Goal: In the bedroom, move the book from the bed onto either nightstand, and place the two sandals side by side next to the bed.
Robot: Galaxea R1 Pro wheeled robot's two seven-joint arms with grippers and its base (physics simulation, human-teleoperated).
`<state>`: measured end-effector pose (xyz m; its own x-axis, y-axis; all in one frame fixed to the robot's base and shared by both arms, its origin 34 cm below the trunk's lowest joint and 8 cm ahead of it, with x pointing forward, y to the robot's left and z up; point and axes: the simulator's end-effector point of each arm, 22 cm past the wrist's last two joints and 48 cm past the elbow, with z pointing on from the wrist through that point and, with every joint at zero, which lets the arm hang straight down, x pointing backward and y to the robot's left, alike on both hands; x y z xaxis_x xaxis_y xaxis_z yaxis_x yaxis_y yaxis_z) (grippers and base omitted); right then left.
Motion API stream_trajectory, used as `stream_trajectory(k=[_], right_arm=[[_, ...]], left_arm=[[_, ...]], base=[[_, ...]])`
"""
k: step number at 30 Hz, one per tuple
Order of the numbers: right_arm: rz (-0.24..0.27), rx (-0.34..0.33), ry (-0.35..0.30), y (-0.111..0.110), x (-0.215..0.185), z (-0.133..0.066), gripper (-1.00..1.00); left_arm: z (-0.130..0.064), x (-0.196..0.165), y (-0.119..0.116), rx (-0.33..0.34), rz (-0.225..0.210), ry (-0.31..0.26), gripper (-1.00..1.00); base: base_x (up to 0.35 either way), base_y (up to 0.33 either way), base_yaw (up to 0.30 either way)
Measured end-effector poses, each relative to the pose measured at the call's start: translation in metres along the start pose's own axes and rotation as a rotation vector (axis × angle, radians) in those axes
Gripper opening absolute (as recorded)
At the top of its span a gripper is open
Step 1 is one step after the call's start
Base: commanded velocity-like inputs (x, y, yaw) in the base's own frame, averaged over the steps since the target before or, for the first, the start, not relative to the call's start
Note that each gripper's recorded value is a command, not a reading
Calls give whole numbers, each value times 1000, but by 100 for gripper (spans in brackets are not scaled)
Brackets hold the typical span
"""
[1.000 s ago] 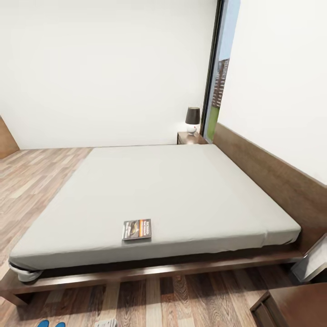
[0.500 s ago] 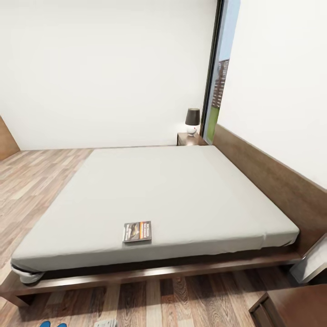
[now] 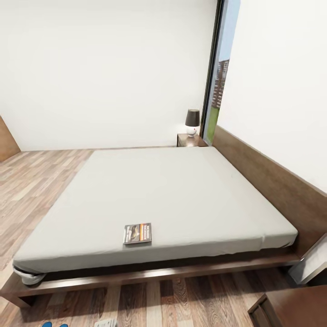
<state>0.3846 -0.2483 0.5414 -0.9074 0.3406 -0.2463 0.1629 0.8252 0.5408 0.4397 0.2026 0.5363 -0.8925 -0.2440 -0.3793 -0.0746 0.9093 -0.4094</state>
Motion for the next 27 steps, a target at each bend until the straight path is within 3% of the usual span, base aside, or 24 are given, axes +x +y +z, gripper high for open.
stream_trajectory(k=[27], right_arm=[[0,2,1,20,-7,-32,100]], left_arm=[[-33,-12,-15,0,0,0,100]], base=[[0,0,0]])
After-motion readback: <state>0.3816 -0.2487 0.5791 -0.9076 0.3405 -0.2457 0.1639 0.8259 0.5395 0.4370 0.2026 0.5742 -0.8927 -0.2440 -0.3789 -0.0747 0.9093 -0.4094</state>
